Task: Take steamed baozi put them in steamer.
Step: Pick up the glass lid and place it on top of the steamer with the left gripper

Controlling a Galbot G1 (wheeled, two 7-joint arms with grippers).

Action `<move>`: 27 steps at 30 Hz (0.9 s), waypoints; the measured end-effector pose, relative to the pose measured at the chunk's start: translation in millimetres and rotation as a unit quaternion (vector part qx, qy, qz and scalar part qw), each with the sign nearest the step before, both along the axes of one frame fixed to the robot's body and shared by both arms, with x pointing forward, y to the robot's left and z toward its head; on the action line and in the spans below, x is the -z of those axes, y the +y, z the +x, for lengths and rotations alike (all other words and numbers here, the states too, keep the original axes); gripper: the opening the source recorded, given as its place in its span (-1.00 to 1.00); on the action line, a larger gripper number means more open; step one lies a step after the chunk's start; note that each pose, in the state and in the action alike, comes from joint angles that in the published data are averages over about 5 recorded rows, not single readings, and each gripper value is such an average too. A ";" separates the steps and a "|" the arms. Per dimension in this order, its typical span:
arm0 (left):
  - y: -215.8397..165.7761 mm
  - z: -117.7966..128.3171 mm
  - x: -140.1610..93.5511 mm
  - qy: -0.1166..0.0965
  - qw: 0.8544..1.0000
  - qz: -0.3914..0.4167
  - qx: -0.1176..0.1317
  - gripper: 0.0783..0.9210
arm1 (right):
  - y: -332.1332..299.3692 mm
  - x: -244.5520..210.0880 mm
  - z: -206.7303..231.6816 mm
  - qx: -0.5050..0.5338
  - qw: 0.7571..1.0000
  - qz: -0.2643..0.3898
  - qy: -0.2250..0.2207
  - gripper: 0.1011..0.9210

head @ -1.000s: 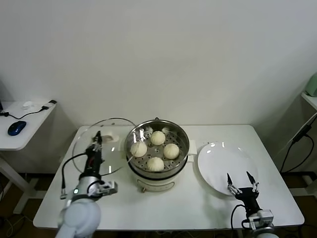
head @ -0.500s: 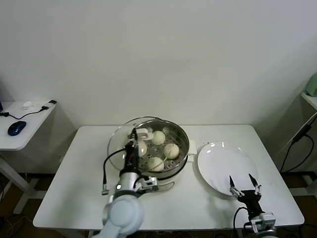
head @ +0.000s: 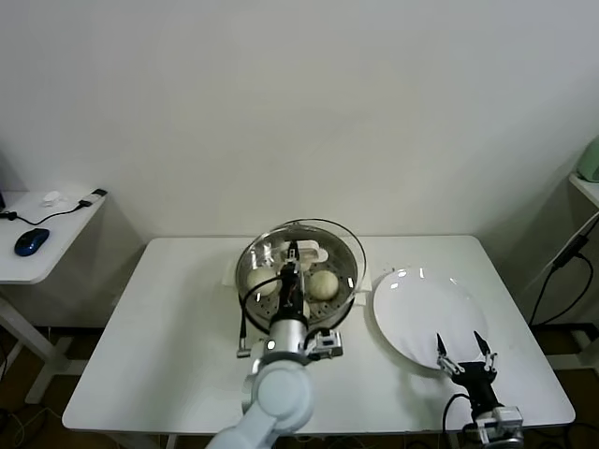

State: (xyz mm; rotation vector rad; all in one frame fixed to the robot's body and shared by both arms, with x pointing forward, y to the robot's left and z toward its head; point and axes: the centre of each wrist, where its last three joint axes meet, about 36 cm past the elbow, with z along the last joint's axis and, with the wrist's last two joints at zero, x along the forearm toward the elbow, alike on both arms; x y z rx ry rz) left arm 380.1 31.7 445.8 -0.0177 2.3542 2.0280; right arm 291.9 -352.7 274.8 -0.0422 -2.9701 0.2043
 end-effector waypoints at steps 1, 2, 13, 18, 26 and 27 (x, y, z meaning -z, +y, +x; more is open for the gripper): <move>-1.1 1.4 1.7 0.000 1.000 0.003 -0.001 -0.88 | 0.1 0.5 -0.1 0.001 1.000 0.000 -0.001 0.76; -2.0 2.9 3.6 -0.001 1.000 0.006 -0.001 -0.88 | 0.3 0.9 -0.3 0.002 1.000 0.000 -0.002 0.76; -2.2 13.4 29.5 0.004 0.999 0.042 -0.009 -0.88 | 2.5 3.0 1.4 0.009 1.000 -0.001 -0.011 0.76; -3.2 18.4 35.7 0.003 0.999 0.049 -0.011 -0.88 | 3.5 3.6 1.8 0.010 1.000 -0.002 -0.016 0.76; -2.2 22.4 42.9 0.007 0.998 0.057 -0.015 -0.88 | 1.7 3.9 -0.4 0.012 1.000 -0.004 -0.020 0.76; -2.0 22.2 43.4 0.008 0.998 0.058 -0.015 -0.88 | 1.4 3.8 -0.4 0.012 1.000 -0.004 -0.021 0.76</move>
